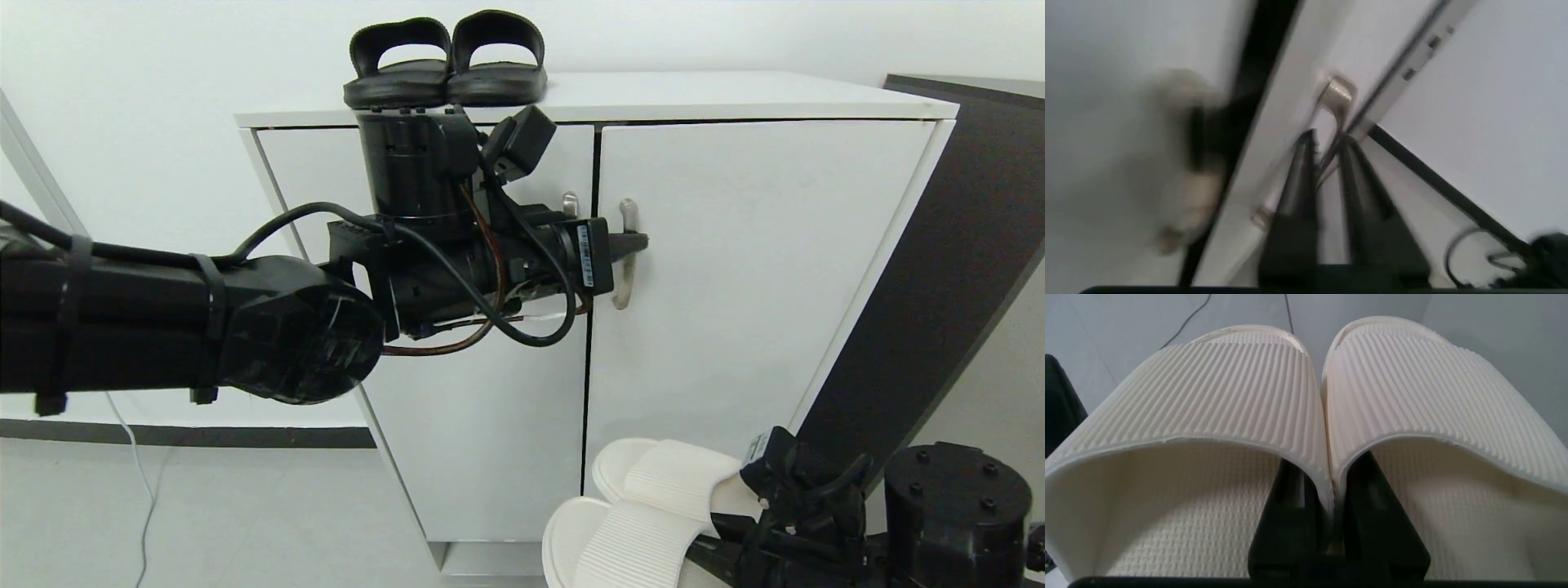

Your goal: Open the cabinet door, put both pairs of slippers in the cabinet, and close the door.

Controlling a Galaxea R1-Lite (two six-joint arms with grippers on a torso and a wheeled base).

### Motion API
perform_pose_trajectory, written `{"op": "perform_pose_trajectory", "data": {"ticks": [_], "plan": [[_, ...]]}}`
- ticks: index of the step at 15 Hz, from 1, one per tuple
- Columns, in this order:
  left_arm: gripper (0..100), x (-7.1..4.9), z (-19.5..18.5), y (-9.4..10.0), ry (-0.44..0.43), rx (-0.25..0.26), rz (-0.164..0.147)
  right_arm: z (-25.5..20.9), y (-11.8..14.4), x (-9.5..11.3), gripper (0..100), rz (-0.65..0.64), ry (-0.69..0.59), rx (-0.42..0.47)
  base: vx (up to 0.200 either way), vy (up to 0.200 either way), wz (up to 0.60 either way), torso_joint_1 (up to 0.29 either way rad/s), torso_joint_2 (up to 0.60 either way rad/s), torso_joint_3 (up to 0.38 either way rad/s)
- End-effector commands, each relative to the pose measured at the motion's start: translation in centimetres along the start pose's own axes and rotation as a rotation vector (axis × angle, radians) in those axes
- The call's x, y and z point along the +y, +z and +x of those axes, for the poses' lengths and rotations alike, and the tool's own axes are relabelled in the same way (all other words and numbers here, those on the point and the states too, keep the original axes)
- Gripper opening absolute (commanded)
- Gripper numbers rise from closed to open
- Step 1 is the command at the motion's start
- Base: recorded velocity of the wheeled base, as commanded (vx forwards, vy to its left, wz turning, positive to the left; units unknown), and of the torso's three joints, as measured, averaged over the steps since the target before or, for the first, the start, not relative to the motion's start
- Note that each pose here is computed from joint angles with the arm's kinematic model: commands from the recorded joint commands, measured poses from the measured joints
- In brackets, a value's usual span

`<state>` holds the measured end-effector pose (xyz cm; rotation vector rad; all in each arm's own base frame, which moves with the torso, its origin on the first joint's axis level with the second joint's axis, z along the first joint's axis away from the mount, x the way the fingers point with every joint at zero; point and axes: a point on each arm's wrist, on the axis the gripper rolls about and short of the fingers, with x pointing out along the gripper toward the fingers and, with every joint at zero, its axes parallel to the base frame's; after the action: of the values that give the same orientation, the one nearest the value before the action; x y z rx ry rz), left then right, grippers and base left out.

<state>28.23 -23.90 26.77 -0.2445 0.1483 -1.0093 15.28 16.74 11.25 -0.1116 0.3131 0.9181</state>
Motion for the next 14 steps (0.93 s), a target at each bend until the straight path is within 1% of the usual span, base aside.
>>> {"op": "perform_pose_trajectory", "data": {"ticks": [1, 4, 6, 9, 10, 11, 12, 14], "plan": [[0, -0.1, -0.2, 0.2, -0.002, -0.008, -0.001, -0.1, -0.1, 0.0, 0, 0.002, 0.006, 0.003, 0.000, 0.000, 0.00, 0.000, 0.00, 0.000], [0, -0.8, -0.5, 0.0, -0.016, 0.000, -0.001, -0.2, -0.1, 0.1, 0, 0.001, 0.019, 0.002, 0.000, 0.000, 0.00, 0.000, 0.00, 0.000], [0, -1.0, -0.9, -0.2, -0.019, 0.005, -0.003, -0.4, -0.4, 0.3, 0, 0.002, 0.070, 0.013, 0.000, 0.000, 0.00, 0.000, 0.00, 0.000], [0, -1.9, -2.0, -0.4, -0.038, 0.018, -0.005, -0.7, -0.7, 0.4, 0, -0.001, 0.111, -0.006, 0.000, 0.000, 0.00, 0.000, 0.00, 0.000], [0, -2.6, -2.4, -0.5, -0.053, 0.021, -0.003, -0.9, -0.7, 0.5, 0, -0.005, 0.125, -0.018, 0.000, 0.000, 0.00, 0.000, 0.00, 0.000], [0, -2.9, -2.9, -0.5, -0.058, 0.021, -0.001, -0.9, -0.8, 0.5, 0, -0.006, 0.128, -0.023, 0.000, 0.000, 0.00, 0.000, 0.00, 0.000], [0, -3.5, -3.1, -0.5, -0.070, 0.023, 0.000, -1.0, -0.8, 0.5, 0, -0.007, 0.131, -0.027, 0.000, 0.000, 0.00, 0.000, 0.00, 0.000], [0, -4.0, -3.5, -0.6, -0.079, 0.025, 0.000, -1.1, -0.9, 0.6, 0, -0.008, 0.136, -0.023, 0.000, 0.000, 0.00, 0.000, 0.00, 0.000]]}}
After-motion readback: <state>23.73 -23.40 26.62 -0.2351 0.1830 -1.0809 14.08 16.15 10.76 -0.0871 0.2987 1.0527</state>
